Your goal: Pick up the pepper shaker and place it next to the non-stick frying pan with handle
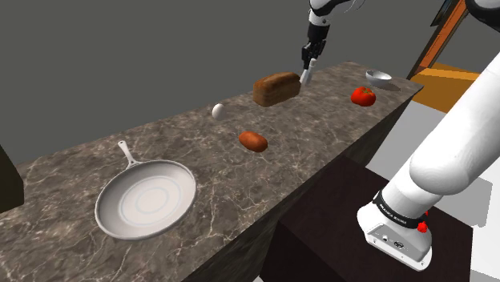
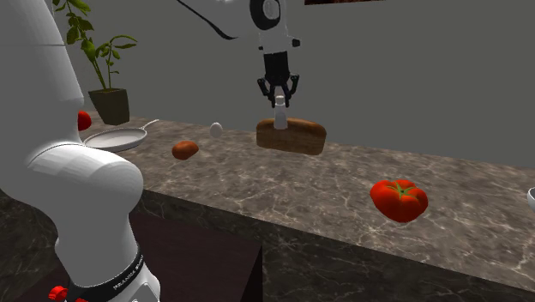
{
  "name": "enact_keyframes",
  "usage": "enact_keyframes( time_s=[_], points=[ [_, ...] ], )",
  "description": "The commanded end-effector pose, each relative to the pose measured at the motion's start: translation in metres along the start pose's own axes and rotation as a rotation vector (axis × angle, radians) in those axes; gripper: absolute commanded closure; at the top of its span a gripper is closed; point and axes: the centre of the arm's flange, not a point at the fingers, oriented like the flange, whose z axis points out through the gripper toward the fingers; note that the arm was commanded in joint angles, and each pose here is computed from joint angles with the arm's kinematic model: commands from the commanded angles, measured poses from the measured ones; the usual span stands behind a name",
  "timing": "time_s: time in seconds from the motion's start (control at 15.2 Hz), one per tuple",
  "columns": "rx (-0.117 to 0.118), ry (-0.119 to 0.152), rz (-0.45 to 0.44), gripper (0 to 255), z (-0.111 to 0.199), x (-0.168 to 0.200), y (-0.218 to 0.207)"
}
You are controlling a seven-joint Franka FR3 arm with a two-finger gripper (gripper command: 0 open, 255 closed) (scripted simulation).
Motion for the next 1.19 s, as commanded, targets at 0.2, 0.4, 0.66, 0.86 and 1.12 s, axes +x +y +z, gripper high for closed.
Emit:
enact_keyframes(
  time_s=[0.2, 0.4, 0.66, 0.86, 1.12],
  points=[
    [0.000, 0.000, 0.000, 255, -0.026, 0.001, 0.004],
    [0.000, 0.000, 0.000, 255, -0.030, -0.005, -0.021],
    [0.000, 0.000, 0.000, 255, -0.037, -0.017, -0.072],
    [0.000, 0.000, 0.000, 255, -0.042, -0.026, -0.110],
    [0.000, 0.000, 0.000, 255, -0.049, -0.039, -0.161]
  ],
)
